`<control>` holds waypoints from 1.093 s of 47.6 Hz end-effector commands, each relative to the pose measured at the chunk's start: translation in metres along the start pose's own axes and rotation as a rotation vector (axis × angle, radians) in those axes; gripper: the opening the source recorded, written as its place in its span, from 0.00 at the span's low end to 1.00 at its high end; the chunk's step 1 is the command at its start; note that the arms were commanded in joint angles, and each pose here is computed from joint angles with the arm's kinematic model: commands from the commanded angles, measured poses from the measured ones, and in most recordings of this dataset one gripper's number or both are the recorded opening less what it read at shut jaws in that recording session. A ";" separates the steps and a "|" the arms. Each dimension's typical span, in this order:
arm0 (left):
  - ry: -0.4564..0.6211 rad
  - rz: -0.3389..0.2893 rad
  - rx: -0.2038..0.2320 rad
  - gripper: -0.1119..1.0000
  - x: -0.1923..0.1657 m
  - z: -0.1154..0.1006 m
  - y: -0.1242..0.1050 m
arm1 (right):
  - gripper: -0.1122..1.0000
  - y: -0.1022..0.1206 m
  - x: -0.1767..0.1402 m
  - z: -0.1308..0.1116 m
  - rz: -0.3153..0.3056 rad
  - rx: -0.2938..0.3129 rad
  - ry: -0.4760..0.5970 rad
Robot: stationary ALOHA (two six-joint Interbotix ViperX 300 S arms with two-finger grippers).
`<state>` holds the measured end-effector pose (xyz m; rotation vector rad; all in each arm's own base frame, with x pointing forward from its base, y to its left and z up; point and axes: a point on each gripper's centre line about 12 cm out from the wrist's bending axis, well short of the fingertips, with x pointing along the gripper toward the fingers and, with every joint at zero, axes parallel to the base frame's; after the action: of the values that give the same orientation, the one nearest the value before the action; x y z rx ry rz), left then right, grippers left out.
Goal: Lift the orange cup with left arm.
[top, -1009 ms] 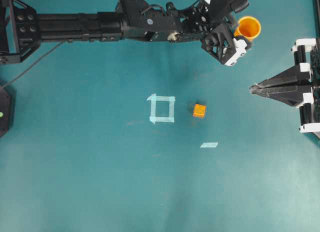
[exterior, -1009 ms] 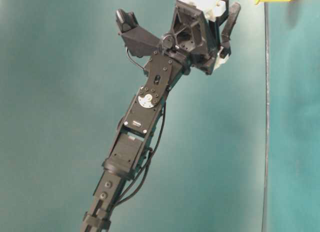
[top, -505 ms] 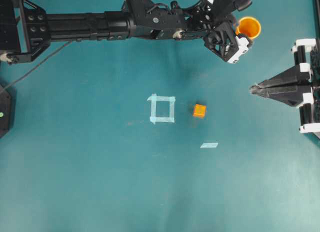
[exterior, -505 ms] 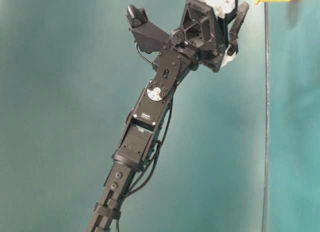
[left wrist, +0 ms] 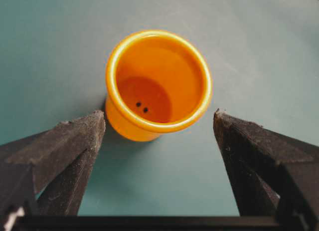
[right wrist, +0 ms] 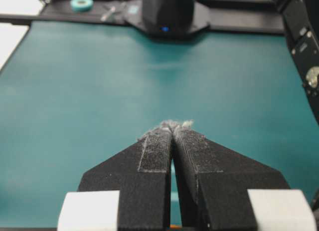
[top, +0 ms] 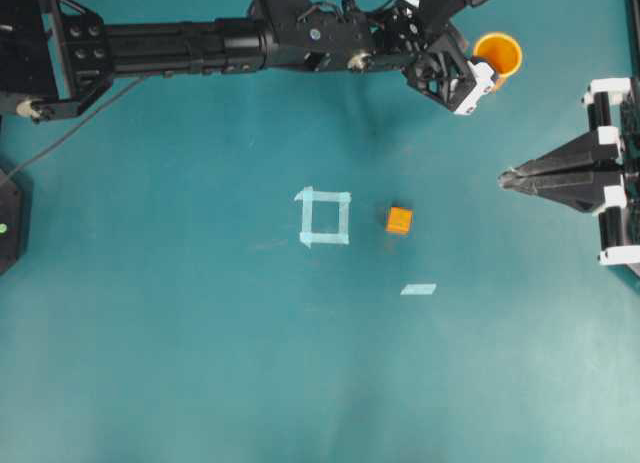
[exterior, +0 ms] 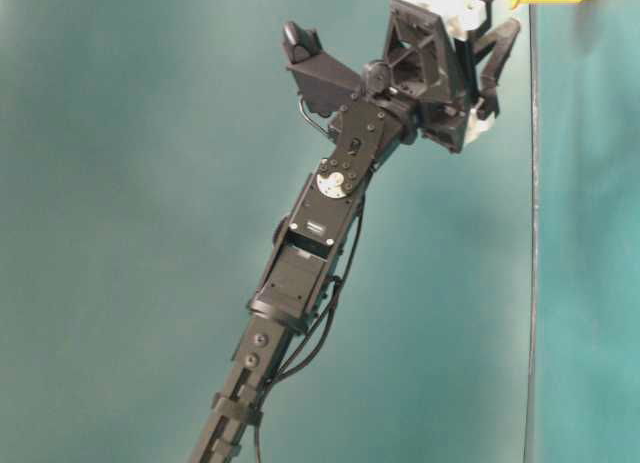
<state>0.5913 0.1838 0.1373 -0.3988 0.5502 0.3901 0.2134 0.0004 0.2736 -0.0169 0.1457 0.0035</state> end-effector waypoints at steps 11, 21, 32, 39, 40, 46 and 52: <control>-0.062 -0.023 0.005 0.86 -0.009 0.025 -0.011 | 0.10 0.000 0.002 0.006 0.000 -0.008 -0.012; -0.053 -0.037 0.028 0.86 -0.003 0.019 -0.023 | 0.10 0.000 0.002 0.006 0.002 -0.012 -0.014; -0.040 -0.035 0.033 0.86 0.005 0.012 -0.022 | 0.10 0.000 0.002 0.006 0.002 -0.011 -0.012; -0.034 -0.026 0.027 0.86 0.011 0.008 -0.016 | 0.10 0.000 0.002 0.006 0.002 -0.011 -0.012; -0.033 -0.024 0.027 0.86 0.012 0.007 -0.015 | 0.10 0.000 0.002 0.006 0.002 -0.012 -0.014; -0.037 -0.022 0.024 0.86 0.016 0.008 -0.012 | 0.10 0.000 0.002 0.006 0.002 -0.012 -0.012; -0.050 -0.026 0.024 0.86 0.021 0.011 -0.013 | 0.10 0.000 0.002 0.006 0.001 -0.012 -0.012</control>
<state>0.6104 0.1818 0.1088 -0.3843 0.5650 0.3777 0.2140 0.0005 0.2726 -0.0260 0.1503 0.0050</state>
